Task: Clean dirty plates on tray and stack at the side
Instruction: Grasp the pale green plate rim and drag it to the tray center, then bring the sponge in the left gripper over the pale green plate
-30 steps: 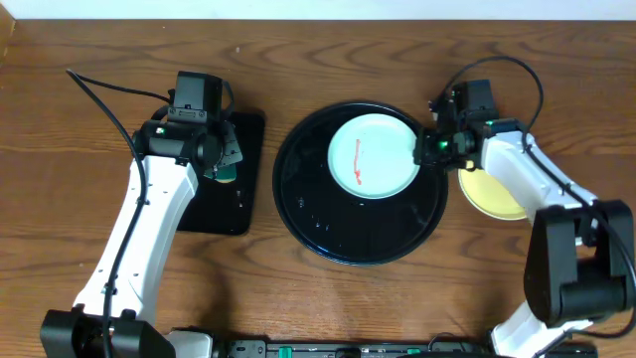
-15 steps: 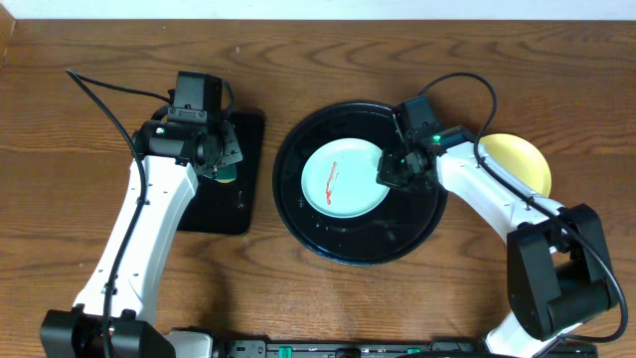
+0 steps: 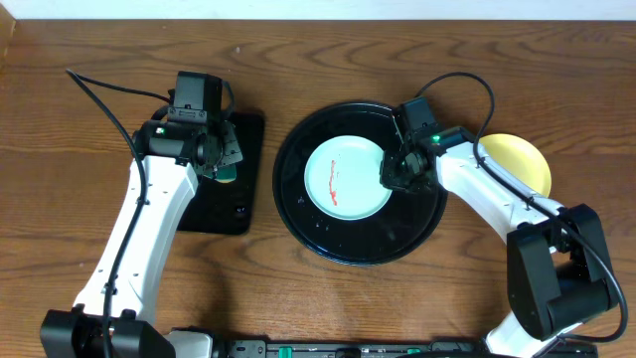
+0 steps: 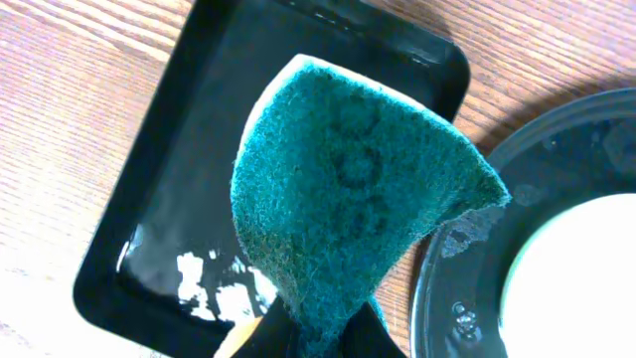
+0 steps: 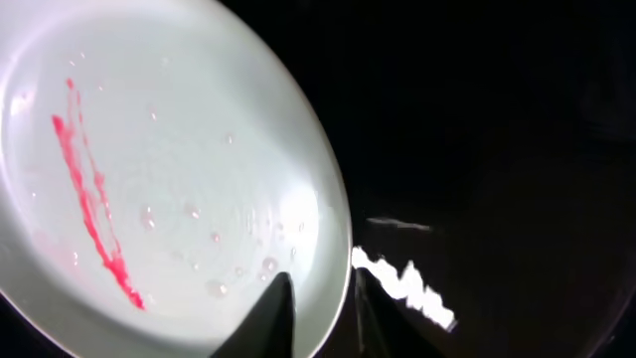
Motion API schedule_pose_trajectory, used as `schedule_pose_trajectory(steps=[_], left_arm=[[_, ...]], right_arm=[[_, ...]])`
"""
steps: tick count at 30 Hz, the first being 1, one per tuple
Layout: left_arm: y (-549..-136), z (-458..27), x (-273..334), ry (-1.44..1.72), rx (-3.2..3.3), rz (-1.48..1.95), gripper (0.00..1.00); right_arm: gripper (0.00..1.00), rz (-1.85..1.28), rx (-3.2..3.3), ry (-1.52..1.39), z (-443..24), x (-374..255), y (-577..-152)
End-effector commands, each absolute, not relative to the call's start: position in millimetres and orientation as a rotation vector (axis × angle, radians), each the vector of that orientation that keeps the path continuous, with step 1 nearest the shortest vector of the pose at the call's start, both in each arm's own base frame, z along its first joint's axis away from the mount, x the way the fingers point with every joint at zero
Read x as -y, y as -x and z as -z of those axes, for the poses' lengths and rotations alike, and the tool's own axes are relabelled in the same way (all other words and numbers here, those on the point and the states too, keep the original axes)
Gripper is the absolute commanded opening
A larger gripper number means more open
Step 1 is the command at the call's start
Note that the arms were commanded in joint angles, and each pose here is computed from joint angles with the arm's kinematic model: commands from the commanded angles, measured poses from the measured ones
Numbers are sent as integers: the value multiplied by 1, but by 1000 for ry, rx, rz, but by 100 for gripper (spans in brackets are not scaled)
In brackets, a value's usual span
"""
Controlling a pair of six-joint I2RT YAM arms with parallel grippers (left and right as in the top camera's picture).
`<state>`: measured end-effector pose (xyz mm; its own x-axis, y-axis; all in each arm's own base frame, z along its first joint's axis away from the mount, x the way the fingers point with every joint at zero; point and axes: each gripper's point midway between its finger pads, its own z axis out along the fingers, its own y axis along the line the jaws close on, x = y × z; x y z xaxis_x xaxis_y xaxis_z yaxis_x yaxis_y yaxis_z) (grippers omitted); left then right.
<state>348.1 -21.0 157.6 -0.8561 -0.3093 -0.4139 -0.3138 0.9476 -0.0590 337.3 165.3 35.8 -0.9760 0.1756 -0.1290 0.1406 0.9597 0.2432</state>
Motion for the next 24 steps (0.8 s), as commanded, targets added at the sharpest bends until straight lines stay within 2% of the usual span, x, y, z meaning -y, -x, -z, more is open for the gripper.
schedule_pose_trajectory(steps=[1,4,9,14,19,24], left_arm=[[-352,-159,35,379,-2692,78,8],[-352,-159,40,328,-2697,88,8],[-354,-161,47,281,-2688,94,8],[-359,-163,58,243,-2667,112,8],[-362,-164,79,177,-2651,138,8],[-363,-138,111,156,-2710,162,8]], right_arm=[[25,-363,-3033,-298,-19,-167,-329],[25,-380,-3087,-325,-3,-170,-322],[18,-388,-3125,-342,15,-172,-319],[1,-391,-3129,-342,15,-173,-319],[1,-400,-3133,-340,15,-174,-318],[1,-394,-3141,-336,15,-178,-314]])
